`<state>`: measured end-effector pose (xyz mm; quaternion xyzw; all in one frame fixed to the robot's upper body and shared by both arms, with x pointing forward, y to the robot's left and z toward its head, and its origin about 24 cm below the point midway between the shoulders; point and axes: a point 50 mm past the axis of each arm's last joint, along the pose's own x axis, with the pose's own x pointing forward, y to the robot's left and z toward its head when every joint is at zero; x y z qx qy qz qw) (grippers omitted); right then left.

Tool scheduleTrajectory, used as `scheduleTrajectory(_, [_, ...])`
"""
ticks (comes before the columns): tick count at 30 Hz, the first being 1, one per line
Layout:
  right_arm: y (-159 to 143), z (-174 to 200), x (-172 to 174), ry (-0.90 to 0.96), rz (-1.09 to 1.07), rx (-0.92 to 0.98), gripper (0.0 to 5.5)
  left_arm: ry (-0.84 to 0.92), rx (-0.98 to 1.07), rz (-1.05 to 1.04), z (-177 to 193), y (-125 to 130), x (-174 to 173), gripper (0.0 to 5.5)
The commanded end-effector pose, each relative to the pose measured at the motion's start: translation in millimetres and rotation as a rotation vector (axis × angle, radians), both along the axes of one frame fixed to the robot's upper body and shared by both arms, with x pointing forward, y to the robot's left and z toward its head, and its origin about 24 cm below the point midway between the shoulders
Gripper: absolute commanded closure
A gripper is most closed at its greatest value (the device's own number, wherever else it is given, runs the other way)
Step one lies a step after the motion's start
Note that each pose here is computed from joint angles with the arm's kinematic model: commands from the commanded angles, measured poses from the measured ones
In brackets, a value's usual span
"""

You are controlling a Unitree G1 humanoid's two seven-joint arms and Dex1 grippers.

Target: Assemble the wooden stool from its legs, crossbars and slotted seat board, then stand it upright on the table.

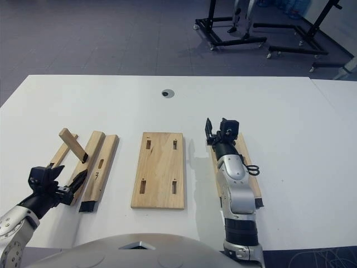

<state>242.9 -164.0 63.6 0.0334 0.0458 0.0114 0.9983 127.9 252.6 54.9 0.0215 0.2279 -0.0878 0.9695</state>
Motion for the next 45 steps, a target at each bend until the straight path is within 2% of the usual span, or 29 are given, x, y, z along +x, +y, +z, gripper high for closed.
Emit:
scheduleTrajectory(1, [2.1, 2.7, 1.0, 0.001, 0.005, 0.0, 2.81, 0.045, 0.024, 0.017, -2.0, 0.0, 0.9, 1.33])
scheduleTrajectory(7, [1.7, 2.5, -0.6, -0.001, -0.011, 0.01, 2.81, 0.061, 0.029, 0.083, -2.2, 13.3, 7.9, 1.33])
scheduleTrajectory(12, [5.0, 5.0, 2.5, -0.008, 0.0, 0.017, 2.81, 0.135, 0.031, 0.032, -13.8, 1.5, 1.8, 1.33])
scheduleTrajectory(18, [0.6, 7.5, 3.9, -0.01, -0.005, 0.017, 2.81, 0.2, 0.062, 0.063, -24.5, 4.5, -6.2, 1.33])
scheduleTrajectory(32, [6.2, 10.3, 8.5, -0.024, 0.017, 0.008, 2.81, 0.314, 0.115, 0.055, -47.8, 6.6, -14.5, 3.44])
scheduleTrajectory(39, [6.9, 11.6, 12.6, -0.039, 0.018, 0.007, 2.81, 0.3, 0.124, 0.062, -52.3, 6.1, -6.7, 3.46])
scheduleTrajectory(42, [7.8, 13.2, 16.3, -0.053, 0.021, 0.001, 2.81, 0.204, 0.026, -0.028, -42.5, -6.9, 11.9, 3.46])
scheduleTrajectory(45, [9.1, 18.0, 19.7, -0.076, 0.019, 0.013, 2.81, 0.092, 0.01, -0.004, -27.7, 0.9, 41.3, 3.46])
